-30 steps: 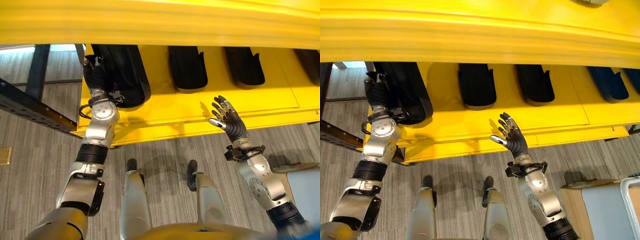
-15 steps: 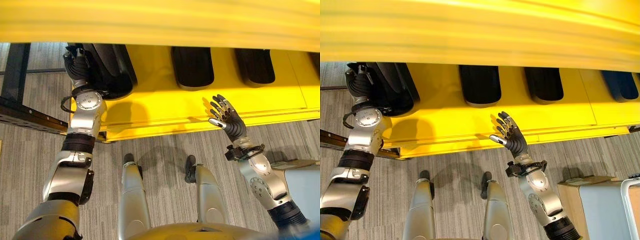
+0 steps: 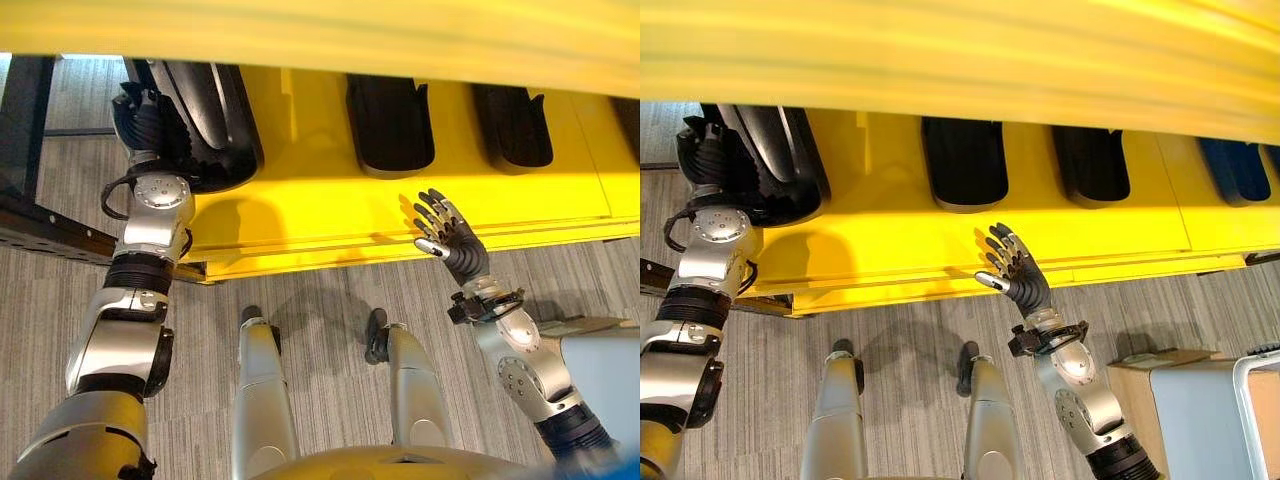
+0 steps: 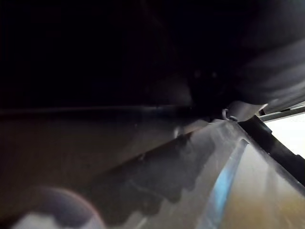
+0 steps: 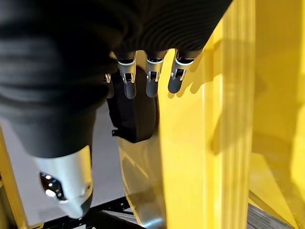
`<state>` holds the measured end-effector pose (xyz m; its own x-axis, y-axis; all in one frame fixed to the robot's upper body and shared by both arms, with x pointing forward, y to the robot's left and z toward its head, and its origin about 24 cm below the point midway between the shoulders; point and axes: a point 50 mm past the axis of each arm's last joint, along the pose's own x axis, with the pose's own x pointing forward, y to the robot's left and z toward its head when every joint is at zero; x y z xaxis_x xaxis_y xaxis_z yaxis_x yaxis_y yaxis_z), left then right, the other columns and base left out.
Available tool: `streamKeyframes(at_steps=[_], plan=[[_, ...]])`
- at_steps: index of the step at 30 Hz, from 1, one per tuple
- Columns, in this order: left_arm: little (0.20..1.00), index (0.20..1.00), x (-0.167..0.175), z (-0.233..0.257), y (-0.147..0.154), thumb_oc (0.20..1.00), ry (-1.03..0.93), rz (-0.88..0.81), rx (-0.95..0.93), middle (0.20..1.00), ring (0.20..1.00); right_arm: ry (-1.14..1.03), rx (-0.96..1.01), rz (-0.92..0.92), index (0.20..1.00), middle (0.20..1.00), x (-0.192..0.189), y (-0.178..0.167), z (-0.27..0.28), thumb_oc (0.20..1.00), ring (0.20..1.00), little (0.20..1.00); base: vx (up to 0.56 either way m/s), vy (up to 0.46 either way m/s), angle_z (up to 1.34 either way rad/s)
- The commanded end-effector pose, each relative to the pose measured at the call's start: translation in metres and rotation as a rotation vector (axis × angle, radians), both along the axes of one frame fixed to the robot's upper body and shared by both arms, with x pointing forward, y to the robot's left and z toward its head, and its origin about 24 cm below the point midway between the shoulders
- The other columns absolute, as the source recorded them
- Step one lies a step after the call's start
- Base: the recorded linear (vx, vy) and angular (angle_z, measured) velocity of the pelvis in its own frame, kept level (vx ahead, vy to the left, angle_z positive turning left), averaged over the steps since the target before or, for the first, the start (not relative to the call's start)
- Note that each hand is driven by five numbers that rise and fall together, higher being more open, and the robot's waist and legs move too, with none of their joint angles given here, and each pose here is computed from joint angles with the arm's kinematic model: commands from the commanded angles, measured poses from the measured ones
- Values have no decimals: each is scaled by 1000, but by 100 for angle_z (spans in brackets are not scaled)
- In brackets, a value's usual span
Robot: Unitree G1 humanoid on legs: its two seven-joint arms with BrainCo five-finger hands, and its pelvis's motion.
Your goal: Move parts from the plastic box to the shelf.
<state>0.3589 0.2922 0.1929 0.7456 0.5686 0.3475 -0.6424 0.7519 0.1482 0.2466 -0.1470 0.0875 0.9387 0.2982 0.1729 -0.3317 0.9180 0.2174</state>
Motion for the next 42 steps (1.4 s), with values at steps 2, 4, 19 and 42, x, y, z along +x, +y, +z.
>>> streamKeyframes(at_steps=[2,4,19,42], plan=[[200,200,1,-2,6,200,24,27,45,200,200,-123,26,17,1000,1000,-3,-6,25,1000,1000,1000,0,0,0],[200,200,0,-13,7,200,49,26,6,200,200,-129,28,20,1000,1000,-4,-6,26,1000,1000,1000,0,0,0],[1000,1000,-3,-24,9,1000,69,20,-39,1000,1000,-115,24,3,1000,1000,-8,-12,23,1000,1000,1000,-2,4,-2],[1000,1000,-10,-8,8,1000,3,-42,44,1000,1000,-117,24,-2,1000,1000,-4,-15,24,1000,1000,1000,0,0,0]])
